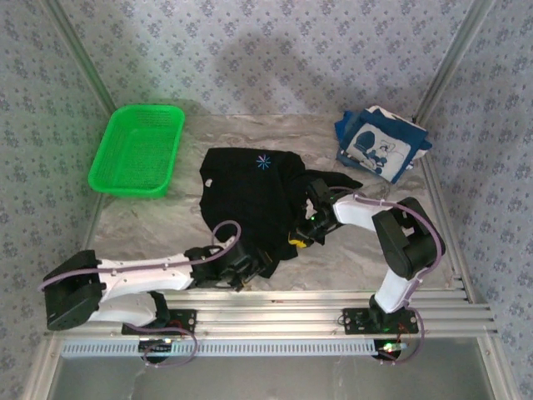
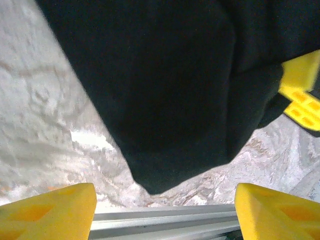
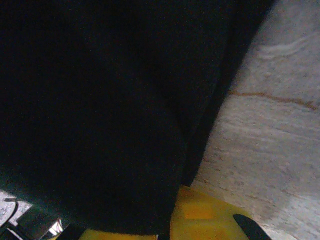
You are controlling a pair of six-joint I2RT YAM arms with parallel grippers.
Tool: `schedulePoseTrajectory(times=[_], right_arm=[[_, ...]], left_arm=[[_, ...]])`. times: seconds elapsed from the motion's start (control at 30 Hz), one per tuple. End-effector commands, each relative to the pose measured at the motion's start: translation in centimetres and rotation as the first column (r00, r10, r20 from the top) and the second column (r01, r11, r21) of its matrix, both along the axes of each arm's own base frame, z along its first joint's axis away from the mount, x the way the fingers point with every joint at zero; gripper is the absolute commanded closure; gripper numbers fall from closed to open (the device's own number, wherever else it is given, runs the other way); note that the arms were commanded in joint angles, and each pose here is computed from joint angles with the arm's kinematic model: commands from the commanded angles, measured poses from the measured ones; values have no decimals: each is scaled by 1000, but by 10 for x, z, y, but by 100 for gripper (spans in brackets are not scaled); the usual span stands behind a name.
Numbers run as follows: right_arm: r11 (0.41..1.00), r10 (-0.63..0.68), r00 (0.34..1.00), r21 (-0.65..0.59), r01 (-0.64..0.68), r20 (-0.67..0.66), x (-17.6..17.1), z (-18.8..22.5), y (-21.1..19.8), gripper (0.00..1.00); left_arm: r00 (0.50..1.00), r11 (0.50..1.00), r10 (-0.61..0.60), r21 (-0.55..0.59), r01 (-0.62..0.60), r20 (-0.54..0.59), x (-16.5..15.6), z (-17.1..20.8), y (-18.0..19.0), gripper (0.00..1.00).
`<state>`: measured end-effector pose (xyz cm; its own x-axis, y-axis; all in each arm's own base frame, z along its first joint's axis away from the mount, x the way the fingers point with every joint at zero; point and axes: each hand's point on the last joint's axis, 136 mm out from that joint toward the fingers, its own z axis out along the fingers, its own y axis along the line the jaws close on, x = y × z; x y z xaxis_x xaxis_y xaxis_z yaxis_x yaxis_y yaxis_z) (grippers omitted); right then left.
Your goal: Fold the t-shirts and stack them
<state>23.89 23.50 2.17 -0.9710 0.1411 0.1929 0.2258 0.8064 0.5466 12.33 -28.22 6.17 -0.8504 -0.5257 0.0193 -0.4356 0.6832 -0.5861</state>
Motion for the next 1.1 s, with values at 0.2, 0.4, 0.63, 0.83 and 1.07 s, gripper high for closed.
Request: schedulePoseTrajectory(times=[0.2, 0.4, 0.63, 0.83, 1.07], right_arm=[[999, -19, 1000, -43, 18, -25, -8, -13, -10, 87], [999, -18, 1000, -28, 17, -23, -10, -14, -10, 87], [1000, -11, 1000, -15, 11, -24, -14, -14, -10, 87], [1000, -6, 999, -10, 6, -31, -14, -15, -9, 87], [1000, -3, 999, -8, 3, -33, -14, -16, -9, 87]], left_arm=[[971, 969, 229, -114, -220, 64, 0, -2, -27, 26], [927, 946, 322, -101, -308, 192, 20, 2, -30, 28], [862, 927, 372, -88, -365, 344, 40, 24, -14, 35], [866, 933, 356, -182, -309, 352, 44, 27, -37, 39], [901, 953, 275, -220, -208, 336, 31, 28, -58, 40]])
